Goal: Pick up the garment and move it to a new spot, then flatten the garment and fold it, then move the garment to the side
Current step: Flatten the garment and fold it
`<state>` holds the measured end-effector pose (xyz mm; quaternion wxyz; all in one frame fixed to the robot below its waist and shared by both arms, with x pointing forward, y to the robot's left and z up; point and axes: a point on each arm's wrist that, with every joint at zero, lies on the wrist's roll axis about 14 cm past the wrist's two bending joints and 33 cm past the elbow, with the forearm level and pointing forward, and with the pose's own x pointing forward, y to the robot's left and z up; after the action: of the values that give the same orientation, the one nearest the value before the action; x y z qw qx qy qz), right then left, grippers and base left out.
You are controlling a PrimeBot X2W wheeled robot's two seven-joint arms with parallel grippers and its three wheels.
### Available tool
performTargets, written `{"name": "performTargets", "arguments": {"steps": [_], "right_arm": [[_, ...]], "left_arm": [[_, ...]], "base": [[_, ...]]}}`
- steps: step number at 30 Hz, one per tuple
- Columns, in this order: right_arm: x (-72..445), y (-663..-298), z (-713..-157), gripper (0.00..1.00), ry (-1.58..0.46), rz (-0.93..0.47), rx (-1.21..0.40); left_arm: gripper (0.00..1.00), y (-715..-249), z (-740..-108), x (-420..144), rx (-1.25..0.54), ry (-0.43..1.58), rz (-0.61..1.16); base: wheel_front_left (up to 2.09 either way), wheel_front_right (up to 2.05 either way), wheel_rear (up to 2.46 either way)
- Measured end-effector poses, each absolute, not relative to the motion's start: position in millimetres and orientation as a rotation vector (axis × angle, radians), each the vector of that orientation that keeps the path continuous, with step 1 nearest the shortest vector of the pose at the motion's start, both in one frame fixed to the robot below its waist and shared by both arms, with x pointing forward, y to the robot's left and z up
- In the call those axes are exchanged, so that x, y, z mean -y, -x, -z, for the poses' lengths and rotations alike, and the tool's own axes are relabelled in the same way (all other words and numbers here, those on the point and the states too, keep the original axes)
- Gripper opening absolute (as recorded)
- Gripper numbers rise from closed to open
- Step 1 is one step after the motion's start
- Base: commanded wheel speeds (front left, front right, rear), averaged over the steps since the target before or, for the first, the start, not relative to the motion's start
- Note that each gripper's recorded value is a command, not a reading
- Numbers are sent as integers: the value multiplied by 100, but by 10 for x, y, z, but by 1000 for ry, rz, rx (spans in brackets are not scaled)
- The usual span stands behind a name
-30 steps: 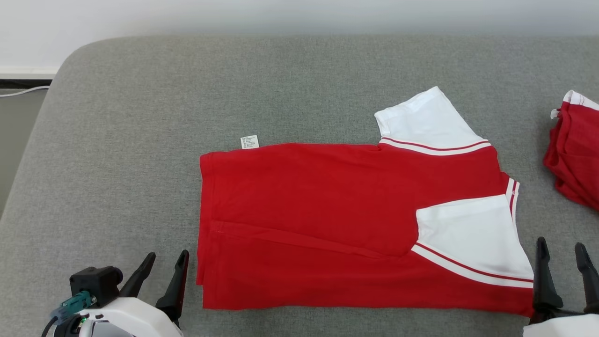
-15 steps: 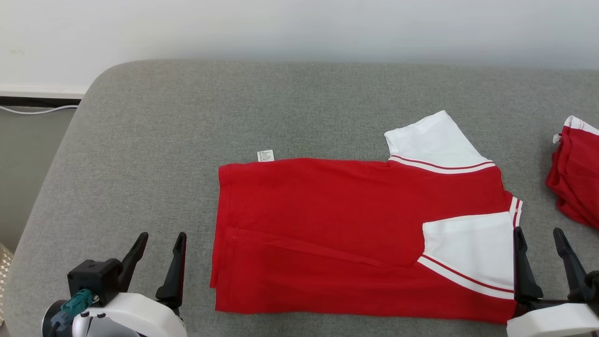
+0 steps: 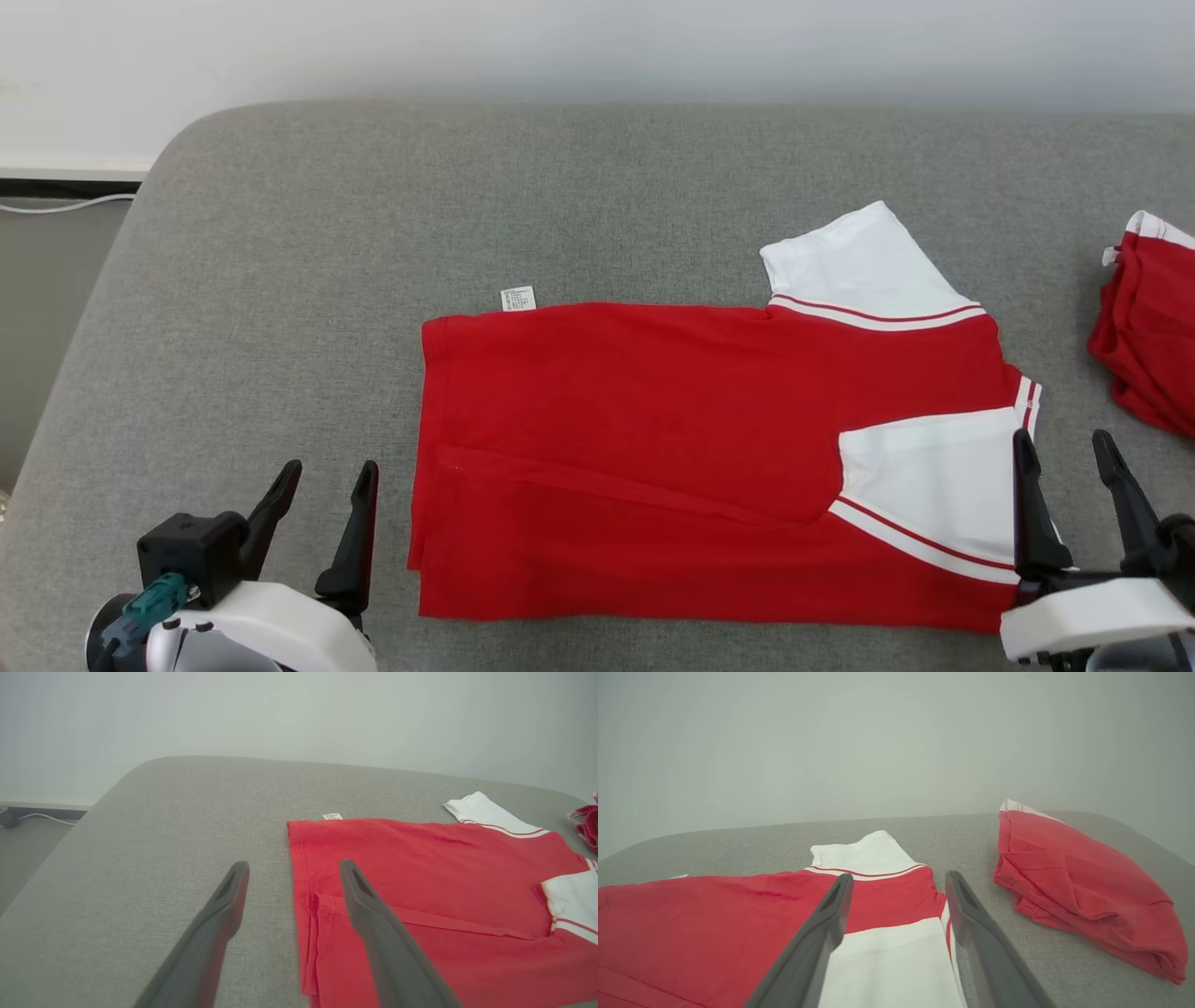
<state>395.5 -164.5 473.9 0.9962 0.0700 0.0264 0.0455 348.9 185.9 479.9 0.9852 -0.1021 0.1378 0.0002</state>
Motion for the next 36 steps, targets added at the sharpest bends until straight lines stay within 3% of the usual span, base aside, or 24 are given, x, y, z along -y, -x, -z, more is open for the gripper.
{"name": "performTargets", "arguments": {"steps": [19,36], "right_arm": [[1424,-5296,-4543,100,-35,-264,-167],[1292,-5797,-4144,100,-5,-344,-313]], "left_arm": [[100,-4539,-4203,-1681,-457,301,182],[100,-5048,-3868,-1563,-547,410,268]], "base": [[0,0,0],[0,0,0]]}}
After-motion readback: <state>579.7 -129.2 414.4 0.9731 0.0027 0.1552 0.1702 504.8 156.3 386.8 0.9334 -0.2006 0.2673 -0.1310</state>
